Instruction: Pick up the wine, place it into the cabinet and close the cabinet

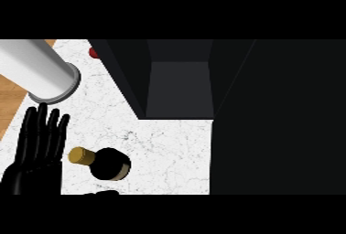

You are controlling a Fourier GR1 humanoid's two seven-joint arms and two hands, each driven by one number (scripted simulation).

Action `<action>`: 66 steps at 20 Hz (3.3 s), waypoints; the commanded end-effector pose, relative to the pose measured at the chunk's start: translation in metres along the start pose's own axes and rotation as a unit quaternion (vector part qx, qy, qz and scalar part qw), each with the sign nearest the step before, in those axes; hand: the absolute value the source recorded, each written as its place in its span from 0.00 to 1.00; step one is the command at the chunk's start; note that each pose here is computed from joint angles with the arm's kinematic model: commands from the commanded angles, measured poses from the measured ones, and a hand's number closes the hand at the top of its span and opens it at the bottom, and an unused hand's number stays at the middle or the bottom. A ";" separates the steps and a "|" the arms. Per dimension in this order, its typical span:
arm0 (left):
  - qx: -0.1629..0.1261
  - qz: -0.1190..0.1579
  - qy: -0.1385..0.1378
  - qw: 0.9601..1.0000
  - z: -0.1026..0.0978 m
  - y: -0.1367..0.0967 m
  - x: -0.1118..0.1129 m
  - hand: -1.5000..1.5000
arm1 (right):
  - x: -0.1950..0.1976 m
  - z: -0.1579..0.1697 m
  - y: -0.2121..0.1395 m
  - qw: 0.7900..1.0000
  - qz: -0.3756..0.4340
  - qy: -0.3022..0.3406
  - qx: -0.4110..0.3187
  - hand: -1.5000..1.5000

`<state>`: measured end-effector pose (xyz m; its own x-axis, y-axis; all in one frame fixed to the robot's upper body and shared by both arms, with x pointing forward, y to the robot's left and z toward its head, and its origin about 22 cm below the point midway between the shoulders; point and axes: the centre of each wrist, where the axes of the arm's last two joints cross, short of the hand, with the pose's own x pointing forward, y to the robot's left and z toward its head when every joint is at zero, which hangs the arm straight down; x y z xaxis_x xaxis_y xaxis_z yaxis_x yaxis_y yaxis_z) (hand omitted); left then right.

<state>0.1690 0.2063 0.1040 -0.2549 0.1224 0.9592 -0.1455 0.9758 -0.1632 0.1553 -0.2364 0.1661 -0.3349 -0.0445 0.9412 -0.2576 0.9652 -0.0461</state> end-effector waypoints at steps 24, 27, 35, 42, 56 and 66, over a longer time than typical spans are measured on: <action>0.033 -0.043 0.062 0.997 0.018 0.098 -0.115 0.00 | 0.016 0.002 0.005 1.000 -0.004 -0.001 0.015 0.00; 0.035 -0.046 0.060 0.997 0.024 0.096 -0.126 0.00 | -0.006 0.002 -0.009 1.000 -0.003 0.003 0.008 0.00; 0.023 -0.022 0.090 0.995 0.030 0.094 -0.148 0.00 | 0.006 -0.006 0.002 1.000 -0.001 0.003 0.006 0.00; 0.013 -0.025 0.098 0.995 0.039 0.088 -0.190 0.00 | -0.009 -0.011 0.012 1.000 0.003 0.003 0.008 0.00; 0.022 -0.008 0.120 0.993 0.041 0.097 -0.232 0.00 | -0.013 -0.003 0.015 1.000 0.003 0.004 0.005 0.00; 0.014 0.059 0.094 0.994 0.028 0.106 -0.245 0.00 | 0.002 0.003 -0.004 1.000 0.016 0.000 0.006 0.00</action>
<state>0.1819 0.2689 -0.1466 -0.0663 0.2434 0.9676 -0.1619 0.9543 -0.2512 0.1536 -0.2339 0.1660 -0.3408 -0.0175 0.9400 -0.2535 0.9645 -0.0739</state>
